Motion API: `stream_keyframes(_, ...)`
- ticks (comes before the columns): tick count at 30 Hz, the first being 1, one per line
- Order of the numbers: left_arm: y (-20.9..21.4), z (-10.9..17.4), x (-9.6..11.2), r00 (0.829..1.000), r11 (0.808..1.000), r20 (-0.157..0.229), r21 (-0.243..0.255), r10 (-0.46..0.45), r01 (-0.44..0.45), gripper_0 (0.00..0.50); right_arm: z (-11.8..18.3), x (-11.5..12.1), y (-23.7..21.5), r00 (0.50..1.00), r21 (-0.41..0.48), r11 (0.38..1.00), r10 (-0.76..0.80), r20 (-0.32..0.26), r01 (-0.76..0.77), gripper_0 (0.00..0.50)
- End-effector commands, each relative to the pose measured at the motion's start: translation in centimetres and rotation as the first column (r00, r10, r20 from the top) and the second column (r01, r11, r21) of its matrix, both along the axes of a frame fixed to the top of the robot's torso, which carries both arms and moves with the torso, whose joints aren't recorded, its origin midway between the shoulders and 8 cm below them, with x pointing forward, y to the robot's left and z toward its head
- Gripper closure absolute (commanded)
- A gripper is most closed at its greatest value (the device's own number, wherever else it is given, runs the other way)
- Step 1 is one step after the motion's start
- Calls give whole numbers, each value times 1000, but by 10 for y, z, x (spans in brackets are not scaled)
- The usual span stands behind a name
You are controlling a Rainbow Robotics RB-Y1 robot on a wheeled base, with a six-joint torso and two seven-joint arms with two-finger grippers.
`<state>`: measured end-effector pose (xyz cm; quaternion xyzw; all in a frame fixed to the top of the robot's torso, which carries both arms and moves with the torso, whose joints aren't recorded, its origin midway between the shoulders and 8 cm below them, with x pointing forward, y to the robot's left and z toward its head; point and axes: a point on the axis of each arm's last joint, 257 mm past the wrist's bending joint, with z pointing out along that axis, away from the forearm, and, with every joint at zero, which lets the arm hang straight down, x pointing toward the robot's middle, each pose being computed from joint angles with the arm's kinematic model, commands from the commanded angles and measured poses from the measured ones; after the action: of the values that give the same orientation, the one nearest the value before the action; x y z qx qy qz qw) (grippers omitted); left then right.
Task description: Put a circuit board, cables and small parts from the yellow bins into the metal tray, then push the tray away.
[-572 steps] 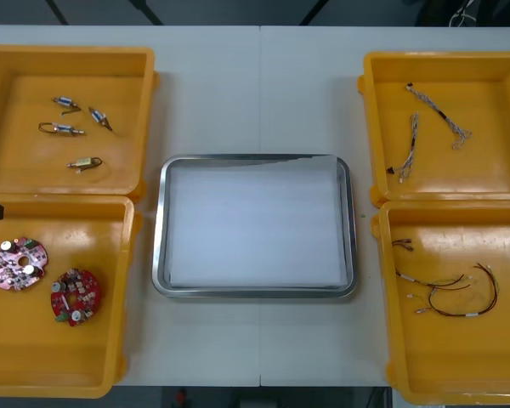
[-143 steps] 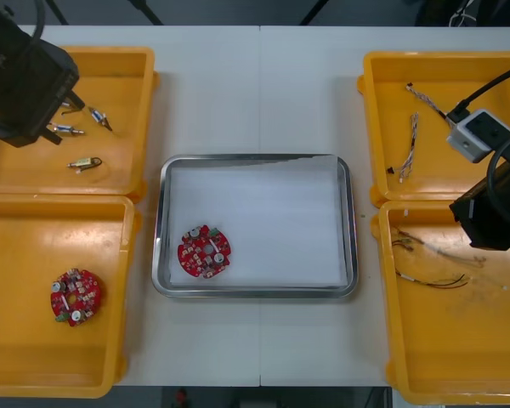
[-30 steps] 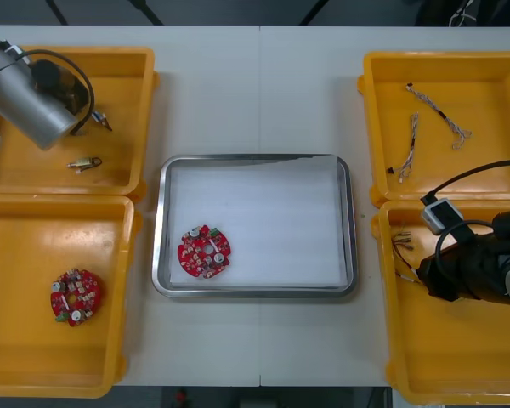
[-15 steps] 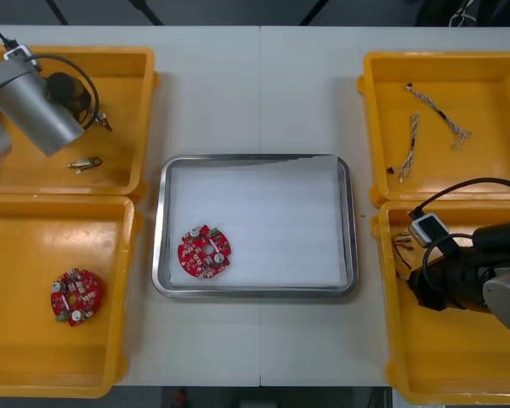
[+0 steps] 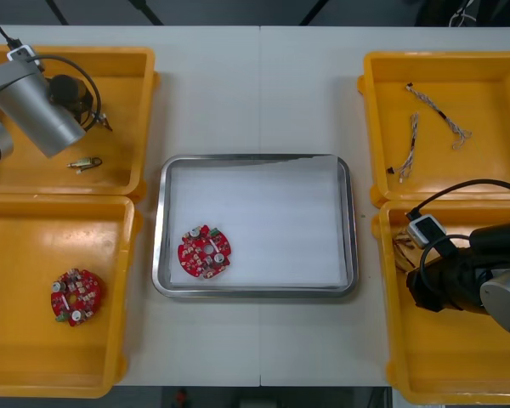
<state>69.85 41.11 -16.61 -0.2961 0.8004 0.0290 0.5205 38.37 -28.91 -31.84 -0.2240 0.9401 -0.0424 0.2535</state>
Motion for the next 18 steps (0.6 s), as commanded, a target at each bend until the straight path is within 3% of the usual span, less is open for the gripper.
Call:
stream_keyframes(1, -18, 10, 9, 999, 999, 16, 11, -37, 37, 500, -4, -4, 8, 999, -2, 999, 33, -5, -33, 500)
stream_keyframes(5, -13, 15, 9, 999, 999, 16, 30, -43, 43, 500, -2, -4, 7, 999, -8, 999, 33, -6, -33, 500)
stream_keyframes(9, -10, 25, 10, 999, 999, 17, 16, -50, 50, 500, 10, -4, 1, 999, -28, 999, 35, -3, -35, 500)
stream_keyframes(18, 4, 52, 4, 994, 995, -43, 20, -100, 101, 500, 54, -15, -5, 999, -78, 996, 41, 6, -41, 500)
